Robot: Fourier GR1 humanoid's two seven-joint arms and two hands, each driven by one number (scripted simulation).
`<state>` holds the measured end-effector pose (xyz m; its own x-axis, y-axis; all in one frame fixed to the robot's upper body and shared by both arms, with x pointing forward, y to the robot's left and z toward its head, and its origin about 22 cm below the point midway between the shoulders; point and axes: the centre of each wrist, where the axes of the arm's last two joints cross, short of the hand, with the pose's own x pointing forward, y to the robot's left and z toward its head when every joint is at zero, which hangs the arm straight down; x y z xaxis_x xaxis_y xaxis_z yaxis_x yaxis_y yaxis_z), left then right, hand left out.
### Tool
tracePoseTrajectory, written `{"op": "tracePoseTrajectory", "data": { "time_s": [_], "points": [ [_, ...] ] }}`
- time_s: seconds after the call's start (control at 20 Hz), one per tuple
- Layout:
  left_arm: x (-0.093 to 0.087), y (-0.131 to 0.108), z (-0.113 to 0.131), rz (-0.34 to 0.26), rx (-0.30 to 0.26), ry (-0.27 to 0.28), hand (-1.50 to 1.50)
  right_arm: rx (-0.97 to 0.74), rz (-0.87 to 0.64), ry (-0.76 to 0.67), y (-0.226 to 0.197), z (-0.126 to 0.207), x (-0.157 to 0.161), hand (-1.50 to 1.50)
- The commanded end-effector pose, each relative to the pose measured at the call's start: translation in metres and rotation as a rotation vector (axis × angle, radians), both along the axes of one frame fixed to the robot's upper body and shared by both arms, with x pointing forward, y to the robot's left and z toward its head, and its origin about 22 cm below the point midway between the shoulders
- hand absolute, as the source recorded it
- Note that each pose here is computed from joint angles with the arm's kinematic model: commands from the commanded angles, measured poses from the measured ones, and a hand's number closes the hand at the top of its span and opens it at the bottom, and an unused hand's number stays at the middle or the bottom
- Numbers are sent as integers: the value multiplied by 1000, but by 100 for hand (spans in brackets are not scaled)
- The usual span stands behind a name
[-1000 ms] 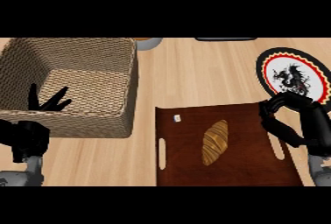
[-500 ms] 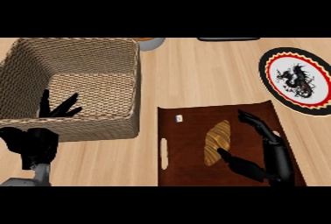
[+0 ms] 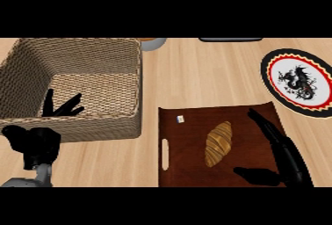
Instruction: Pick the croissant from the tray and place it in the plate
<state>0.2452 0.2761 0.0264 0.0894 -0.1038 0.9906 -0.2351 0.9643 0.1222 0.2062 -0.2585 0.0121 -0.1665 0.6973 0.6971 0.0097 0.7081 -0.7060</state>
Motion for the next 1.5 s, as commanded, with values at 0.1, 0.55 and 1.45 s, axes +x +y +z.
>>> {"op": "tracePoseTrajectory", "data": {
  "time_s": [0.1,0.55,1.45],
  "points": [
    [-3,-9,-27,-70,38,189,0,-206,21,202,6,28,6,-150],
    [-1,-9,-26,-93,48,197,0,-286,61,454,32,43,38,-150],
    [-12,-13,-33,-85,54,199,0,-297,85,528,58,25,40,-150]
  ]
}}
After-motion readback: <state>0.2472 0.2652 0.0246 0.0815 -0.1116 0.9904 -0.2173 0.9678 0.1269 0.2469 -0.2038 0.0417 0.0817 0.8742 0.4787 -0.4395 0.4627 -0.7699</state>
